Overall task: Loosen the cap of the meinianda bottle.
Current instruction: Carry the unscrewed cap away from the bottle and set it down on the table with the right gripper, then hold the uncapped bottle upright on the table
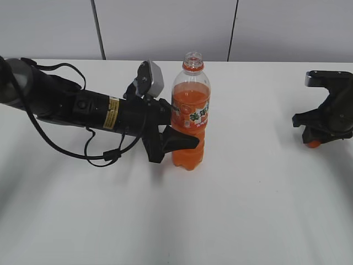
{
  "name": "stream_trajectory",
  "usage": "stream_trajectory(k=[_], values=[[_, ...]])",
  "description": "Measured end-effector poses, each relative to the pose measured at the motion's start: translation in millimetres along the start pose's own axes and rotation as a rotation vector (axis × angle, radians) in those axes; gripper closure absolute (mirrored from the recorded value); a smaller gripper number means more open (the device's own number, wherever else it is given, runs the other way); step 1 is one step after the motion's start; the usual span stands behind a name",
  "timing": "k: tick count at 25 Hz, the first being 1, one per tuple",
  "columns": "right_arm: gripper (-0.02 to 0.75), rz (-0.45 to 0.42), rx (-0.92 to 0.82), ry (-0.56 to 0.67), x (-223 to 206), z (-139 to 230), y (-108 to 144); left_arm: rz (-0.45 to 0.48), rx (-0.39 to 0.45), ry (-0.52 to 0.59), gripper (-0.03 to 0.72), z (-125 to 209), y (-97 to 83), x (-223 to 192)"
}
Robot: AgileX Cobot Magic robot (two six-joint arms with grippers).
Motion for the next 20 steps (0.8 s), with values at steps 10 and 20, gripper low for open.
stream_trajectory(k=[10, 20], values=[[0.145, 0.001, 0.003, 0.000, 0.0, 0.0, -0.2, 0.000, 0.000, 0.000, 0.258, 0.0, 0.0, 0.0], [0.141, 0.001, 0.003, 0.000, 0.0, 0.0, -0.2, -0.012, -0.013, 0.046, 0.111, 6.3, 1.2, -0.4]])
Point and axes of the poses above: a point on each arm's last joint axis where the gripper is mounted, x pointing back along that axis away from the gripper, y along the wrist's bending axis when the last joint is at zero, z = x × y, the point moved 2 cm from there along -x, pointing out along that axis toward the gripper, and after that the axes turned 3 degrees about -x, right-handed, at the moved point
